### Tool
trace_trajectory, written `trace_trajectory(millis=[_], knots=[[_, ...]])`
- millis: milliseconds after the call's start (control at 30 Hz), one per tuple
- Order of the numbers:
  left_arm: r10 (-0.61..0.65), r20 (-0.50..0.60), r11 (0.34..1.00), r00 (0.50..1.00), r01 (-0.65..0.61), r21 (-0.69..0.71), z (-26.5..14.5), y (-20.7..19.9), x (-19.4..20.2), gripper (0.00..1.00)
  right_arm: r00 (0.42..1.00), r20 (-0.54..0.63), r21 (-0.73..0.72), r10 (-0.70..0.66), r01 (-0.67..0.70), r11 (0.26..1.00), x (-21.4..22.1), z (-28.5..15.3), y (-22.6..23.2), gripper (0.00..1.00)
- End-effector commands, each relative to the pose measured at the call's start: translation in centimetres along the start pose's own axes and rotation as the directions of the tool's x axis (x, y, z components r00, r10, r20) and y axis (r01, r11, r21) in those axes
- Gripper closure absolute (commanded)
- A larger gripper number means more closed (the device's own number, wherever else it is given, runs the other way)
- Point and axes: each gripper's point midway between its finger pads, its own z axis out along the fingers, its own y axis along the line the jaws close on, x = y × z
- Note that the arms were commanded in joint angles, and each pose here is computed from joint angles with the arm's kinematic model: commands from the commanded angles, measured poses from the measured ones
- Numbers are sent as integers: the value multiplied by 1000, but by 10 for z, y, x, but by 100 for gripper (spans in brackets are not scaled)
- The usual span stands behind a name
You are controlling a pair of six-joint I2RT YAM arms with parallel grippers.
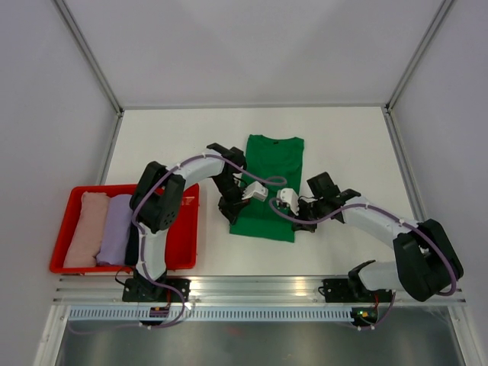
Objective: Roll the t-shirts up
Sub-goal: Roll the tshirt
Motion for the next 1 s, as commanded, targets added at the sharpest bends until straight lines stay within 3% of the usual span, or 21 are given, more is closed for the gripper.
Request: trace_trajectory(millis=[0, 400, 533, 633, 733, 900, 967], knots=[[-63, -10, 998, 998, 63, 15, -6, 0, 4, 77, 999, 8, 49, 48, -48, 998, -5, -3, -15, 100], [-140, 43, 984, 989, 143, -104, -30, 29, -1, 71, 993, 11, 106, 120, -120, 987, -3, -6, -32, 94], [-79, 135, 971, 988, 107, -215, -64, 28, -25, 71, 988, 10, 98, 153, -153, 983, -5, -5, -34, 94], [-56, 249, 971, 967, 111, -211, -71, 8, -44, 62, 983, 27, 108, 183, -185, 977, -6, -8, -37, 94], [-91, 296, 968, 951, 154, -200, -50, 6, -44, 51, 982, 43, 111, 185, -189, 976, -5, -8, -38, 92], [-191, 285, 947, 939, 253, -199, -20, 23, -47, 49, 979, 28, 105, 203, -205, 973, -4, -6, -39, 85], [-210, 278, 937, 937, 274, -215, -14, 30, -46, 48, 978, 22, 113, 206, -207, 972, -3, -7, -40, 78]])
